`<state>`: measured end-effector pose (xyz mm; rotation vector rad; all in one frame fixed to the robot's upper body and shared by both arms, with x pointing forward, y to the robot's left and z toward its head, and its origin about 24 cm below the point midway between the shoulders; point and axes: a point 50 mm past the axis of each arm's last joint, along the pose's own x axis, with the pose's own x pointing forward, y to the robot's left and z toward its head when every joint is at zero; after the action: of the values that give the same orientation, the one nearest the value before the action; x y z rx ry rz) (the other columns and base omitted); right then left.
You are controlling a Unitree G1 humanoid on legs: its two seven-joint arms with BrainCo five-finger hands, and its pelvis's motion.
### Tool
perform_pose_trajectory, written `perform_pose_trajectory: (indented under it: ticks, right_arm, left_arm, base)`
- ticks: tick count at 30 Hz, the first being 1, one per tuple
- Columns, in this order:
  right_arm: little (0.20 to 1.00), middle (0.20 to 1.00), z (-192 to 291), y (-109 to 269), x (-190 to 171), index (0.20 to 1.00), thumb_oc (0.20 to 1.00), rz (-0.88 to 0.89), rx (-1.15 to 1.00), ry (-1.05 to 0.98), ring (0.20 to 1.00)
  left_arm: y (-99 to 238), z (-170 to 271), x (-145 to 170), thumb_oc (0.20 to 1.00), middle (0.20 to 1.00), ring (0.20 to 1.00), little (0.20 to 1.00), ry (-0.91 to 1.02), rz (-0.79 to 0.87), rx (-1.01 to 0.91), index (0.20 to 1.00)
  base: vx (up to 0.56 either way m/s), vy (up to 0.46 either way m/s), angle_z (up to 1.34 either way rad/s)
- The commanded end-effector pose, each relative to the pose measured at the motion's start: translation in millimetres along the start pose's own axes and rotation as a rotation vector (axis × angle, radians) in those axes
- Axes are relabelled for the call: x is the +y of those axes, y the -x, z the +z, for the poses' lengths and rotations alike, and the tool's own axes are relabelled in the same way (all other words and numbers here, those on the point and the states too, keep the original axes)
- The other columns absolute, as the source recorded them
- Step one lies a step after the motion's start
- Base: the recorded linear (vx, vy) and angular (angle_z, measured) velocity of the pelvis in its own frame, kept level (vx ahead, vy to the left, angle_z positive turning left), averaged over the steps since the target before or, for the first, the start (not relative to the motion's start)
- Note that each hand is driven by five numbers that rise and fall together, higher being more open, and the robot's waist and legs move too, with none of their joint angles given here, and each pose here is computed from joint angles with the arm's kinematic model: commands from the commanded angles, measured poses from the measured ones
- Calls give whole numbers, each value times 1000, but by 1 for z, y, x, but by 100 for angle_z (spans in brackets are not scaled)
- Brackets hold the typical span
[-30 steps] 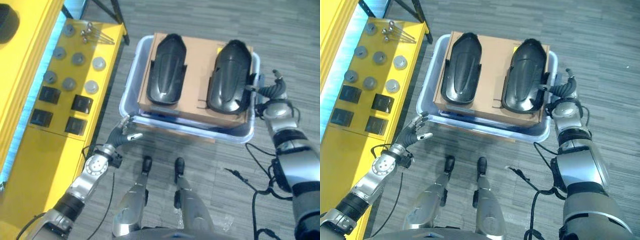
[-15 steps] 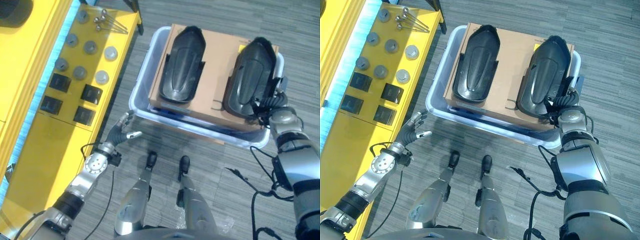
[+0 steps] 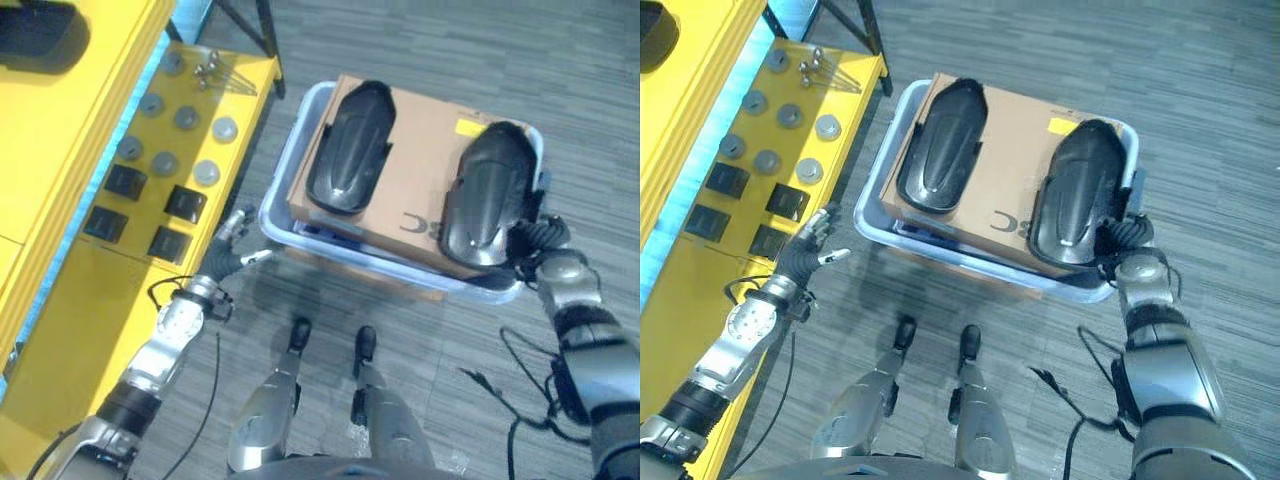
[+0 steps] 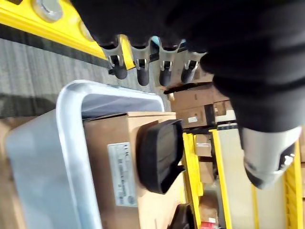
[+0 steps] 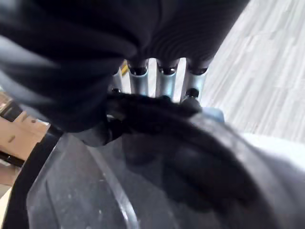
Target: Move parts from the plastic box to the shelf.
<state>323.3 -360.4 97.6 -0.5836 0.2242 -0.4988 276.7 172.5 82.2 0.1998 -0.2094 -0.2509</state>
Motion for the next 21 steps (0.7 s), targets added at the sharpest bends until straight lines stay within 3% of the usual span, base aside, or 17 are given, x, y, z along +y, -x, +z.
perform_pose_trajectory:
  ticks: [1, 10, 15, 21]
  right_arm:
    - [200, 200, -5, 12, -12, 200, 200, -62, -116, 151, 200]
    - [200, 200, 43, 44, -43, 200, 200, -167, -473, 420, 200]
    - [200, 200, 84, 68, -41, 200, 200, -234, -712, 497, 200]
    - [200, 200, 102, 95, -23, 200, 200, -239, -873, 456, 200]
  left_arm:
    - [6, 11, 10, 1000, 1000, 1000, 1000, -7, 8, -65, 1000]
    - [3, 16, 15, 1000, 1000, 1000, 1000, 47, 35, -75, 1000]
    - [-6, 4, -20, 1000, 1000, 1000, 1000, 219, -53, -10, 1000]
    - [-15, 0, -45, 1000, 1000, 1000, 1000, 280, -103, 20, 1000]
  base:
    - [31, -9, -2]
    - [21, 14, -17]
    - [9, 17, -18]
    - [11, -7, -10]
